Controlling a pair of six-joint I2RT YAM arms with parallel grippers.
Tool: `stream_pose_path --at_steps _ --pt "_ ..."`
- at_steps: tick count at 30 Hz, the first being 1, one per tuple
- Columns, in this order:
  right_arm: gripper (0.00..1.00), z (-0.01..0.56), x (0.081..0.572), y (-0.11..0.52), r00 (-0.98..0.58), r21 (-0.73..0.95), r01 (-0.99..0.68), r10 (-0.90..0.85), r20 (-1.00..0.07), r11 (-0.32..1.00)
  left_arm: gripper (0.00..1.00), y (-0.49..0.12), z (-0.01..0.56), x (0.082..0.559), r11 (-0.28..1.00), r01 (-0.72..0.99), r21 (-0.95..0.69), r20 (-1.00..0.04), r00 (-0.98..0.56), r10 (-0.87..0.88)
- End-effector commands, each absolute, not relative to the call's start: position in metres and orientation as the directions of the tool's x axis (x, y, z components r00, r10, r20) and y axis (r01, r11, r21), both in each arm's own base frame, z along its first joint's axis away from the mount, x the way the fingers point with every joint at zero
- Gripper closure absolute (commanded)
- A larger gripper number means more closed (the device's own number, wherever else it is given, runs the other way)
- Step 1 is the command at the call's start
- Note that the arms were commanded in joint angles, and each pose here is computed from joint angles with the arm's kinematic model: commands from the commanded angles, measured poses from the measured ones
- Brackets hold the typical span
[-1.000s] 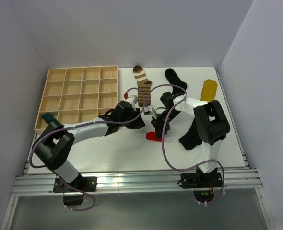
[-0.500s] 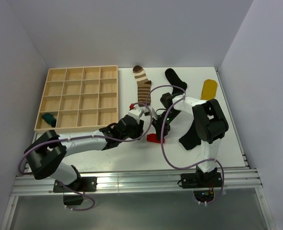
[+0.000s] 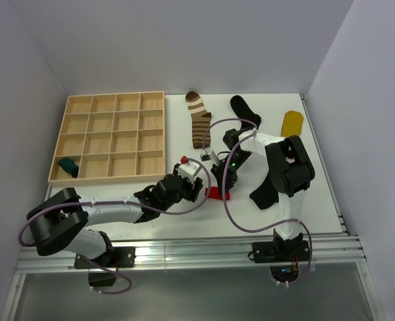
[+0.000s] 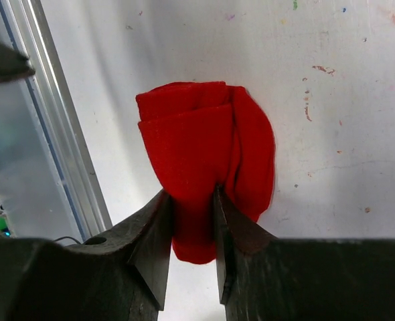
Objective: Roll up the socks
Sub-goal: Roll the sock at the center of the board.
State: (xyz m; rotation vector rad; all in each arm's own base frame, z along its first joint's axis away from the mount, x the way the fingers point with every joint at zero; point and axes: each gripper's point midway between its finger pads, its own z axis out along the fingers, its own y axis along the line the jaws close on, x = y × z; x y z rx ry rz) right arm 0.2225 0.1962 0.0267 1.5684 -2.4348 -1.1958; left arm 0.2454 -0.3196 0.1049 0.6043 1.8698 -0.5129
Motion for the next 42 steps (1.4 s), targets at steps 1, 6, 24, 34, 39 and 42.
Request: stream_pose_path --at_steps 1,6,24,34,39,42 --pt "0.66 0.004 0.225 0.178 -0.473 0.564 -0.787 -0.831 -0.292 0.250 0.36 -0.341 0.143 0.234 0.701 0.713 -0.010 -0.985 -0.128 0.117" --pt "0.66 0.001 0.225 0.179 -0.481 0.570 -0.780 -0.830 -0.283 0.258 0.36 -0.352 0.141 0.223 0.640 0.761 0.105 -0.984 -0.012 0.176" --pt "0.66 0.000 0.224 0.177 -0.506 0.603 -0.745 -0.830 -0.233 0.285 0.24 -0.403 0.088 0.200 0.374 0.828 0.419 -0.852 0.217 0.476" --pt "0.67 -0.001 0.220 0.176 -0.510 0.625 -0.726 -0.835 -0.208 0.288 0.24 -0.411 0.070 0.197 0.300 0.843 0.447 -0.822 0.254 0.511" --pt "0.67 0.000 0.218 0.178 -0.520 0.657 -0.696 -0.834 -0.183 0.290 0.25 -0.414 0.063 0.198 0.280 0.842 0.462 -0.806 0.266 0.529" --pt "0.68 0.001 0.218 0.179 -0.529 0.674 -0.679 -0.831 -0.174 0.291 0.25 -0.417 0.059 0.198 0.266 0.845 0.464 -0.795 0.265 0.546"
